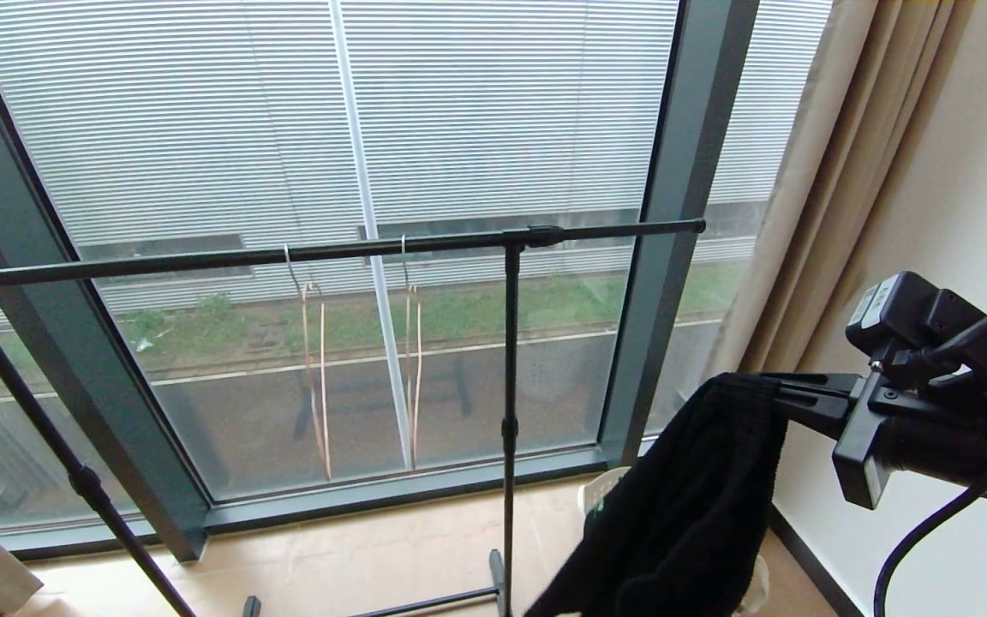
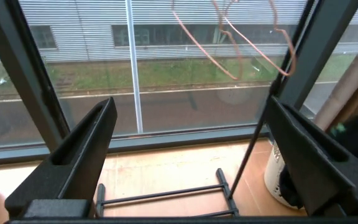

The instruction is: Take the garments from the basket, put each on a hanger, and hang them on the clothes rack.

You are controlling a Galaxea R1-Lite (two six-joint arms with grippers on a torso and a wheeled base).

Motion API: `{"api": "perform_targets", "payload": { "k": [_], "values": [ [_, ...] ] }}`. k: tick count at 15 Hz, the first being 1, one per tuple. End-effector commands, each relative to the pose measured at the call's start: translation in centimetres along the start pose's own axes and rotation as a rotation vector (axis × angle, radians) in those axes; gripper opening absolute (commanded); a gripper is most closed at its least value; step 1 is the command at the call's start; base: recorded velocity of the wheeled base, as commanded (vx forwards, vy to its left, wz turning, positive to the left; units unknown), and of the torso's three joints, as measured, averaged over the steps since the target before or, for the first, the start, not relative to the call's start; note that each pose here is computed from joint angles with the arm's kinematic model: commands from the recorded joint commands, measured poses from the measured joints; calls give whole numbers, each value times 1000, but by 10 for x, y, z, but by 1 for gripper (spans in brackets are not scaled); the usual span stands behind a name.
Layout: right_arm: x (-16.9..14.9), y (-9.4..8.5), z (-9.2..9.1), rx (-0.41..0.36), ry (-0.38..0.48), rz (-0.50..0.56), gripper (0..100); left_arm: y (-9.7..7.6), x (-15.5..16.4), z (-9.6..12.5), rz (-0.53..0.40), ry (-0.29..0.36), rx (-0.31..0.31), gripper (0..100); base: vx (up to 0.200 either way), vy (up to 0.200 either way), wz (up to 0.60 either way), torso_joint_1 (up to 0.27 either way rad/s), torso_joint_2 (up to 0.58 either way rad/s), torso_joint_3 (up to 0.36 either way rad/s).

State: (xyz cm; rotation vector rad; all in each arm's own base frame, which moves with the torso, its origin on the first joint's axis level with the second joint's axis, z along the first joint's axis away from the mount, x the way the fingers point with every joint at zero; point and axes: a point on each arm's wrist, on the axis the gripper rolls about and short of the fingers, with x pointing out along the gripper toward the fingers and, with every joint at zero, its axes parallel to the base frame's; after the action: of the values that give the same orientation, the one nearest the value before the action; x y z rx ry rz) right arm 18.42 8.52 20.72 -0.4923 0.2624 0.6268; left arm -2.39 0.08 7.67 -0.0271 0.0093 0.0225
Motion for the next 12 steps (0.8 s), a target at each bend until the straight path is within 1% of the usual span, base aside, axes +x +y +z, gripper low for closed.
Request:
{"api": "perform_targets", "payload": {
  "k": [1,2,8,11,12],
  "values": [
    [0,0,0,0,1,1,0,0,0,0,1,1,0,100,0,200,0,2,2,2],
    [0,0,0,-1,-1,0,0,0,0,0,1,1,0,100,-200,200,0,2,2,-2],
    [0,1,-1,0,2,2,0,0,0,0,1,1,0,100,-200,0,0,3,2,2],
    [0,1,-1,0,2,2,0,0,0,0,1,1,-2,100,0,200,0,-1,1,2],
    [0,1,-1,0,2,2,0,0,0,0,1,1,-2,100,0,0,0,0,0,0]
  ]
}}
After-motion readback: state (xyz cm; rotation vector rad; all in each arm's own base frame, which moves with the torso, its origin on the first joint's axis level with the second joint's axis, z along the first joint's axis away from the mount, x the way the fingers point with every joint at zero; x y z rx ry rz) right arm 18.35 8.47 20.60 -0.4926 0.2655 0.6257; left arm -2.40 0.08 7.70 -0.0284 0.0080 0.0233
